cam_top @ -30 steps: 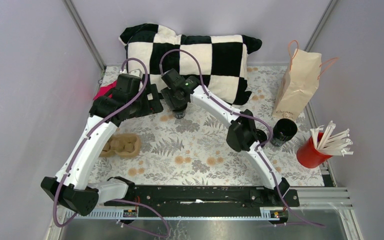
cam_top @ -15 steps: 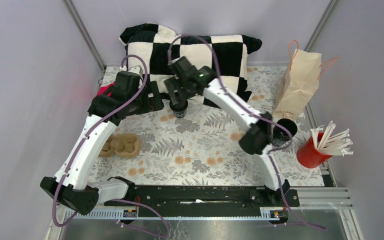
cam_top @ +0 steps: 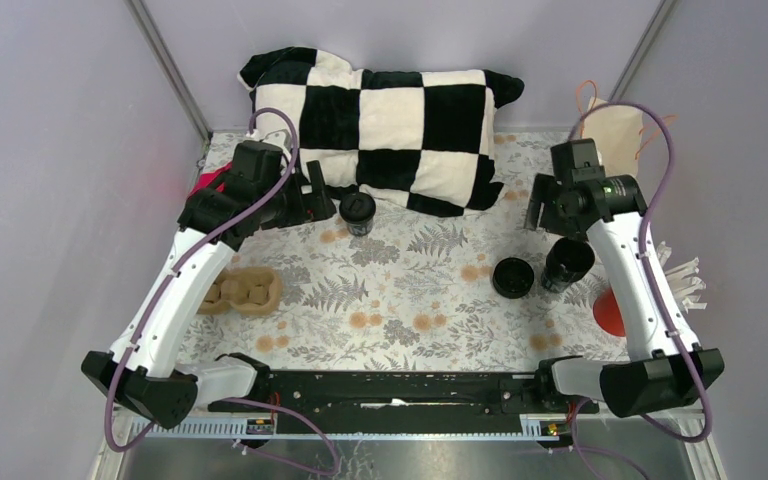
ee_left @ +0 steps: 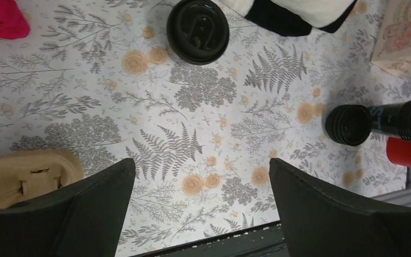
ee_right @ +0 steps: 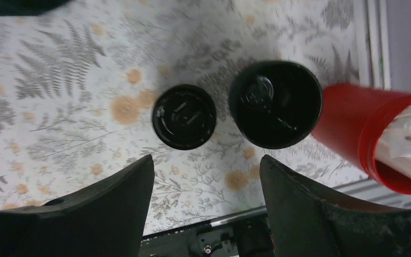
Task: Pack the takeout coffee
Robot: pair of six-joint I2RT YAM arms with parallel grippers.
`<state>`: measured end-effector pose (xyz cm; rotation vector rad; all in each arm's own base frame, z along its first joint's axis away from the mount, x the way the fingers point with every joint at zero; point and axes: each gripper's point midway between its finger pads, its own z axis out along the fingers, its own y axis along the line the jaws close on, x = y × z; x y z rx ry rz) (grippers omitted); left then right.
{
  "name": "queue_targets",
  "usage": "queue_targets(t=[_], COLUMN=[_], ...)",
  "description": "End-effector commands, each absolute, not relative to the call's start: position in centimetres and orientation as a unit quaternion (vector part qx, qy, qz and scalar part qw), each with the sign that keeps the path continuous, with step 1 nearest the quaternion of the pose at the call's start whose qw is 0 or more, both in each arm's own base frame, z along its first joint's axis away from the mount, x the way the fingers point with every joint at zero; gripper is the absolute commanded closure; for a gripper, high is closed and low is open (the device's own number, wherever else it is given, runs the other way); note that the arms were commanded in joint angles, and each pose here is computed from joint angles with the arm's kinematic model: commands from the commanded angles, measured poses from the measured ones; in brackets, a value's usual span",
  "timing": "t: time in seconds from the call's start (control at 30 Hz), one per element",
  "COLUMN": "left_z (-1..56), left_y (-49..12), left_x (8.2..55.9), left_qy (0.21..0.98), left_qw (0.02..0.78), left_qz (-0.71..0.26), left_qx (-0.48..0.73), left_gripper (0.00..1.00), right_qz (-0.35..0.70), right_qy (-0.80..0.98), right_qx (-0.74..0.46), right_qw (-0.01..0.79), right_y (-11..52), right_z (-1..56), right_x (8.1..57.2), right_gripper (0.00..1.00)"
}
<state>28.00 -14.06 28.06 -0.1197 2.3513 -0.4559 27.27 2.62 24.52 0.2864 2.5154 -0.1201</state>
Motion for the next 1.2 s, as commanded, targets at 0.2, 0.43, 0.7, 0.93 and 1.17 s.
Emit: queue_targets(t=[0.2,0.43,0.7,0.93,1.17], left_z=[29.6,29.4,29.3,29.1,29.1], left_y=[-16.7,-17.3,-17.5,-17.5,-17.5], left_x=[27.3,26.9,27.0,27.2,27.2], left_qy=[0.897,0.897,0.899,0.900,0.900], left_qw=[0.375,0.372,0.369,0.366,0.366], left_qz=[-0.233,-0.238,-0.237,-0.236,-0.235], left_qx=[-0.005,0.010,0.014,0.014,0.014], left_gripper=[0.01,0.01,0.01,0.01,0.01], right_qz=[0.050,0.086,0.079,0.079,0.080], right_qy=[0.946,0.939,0.938,0.937,0.937], right_qx=[0.216,0.232,0.239,0.243,0.245], right_qw=[0.235,0.239,0.237,0.237,0.237], right_y=[-1.0,-1.9,-2.8,-3.0,-3.0], right_z=[16.8,15.4,14.5,14.2,14.2], right_x=[28.6,29.2,29.2,29.3,29.4], right_gripper=[0.38,0.49,0.55,0.68,0.74])
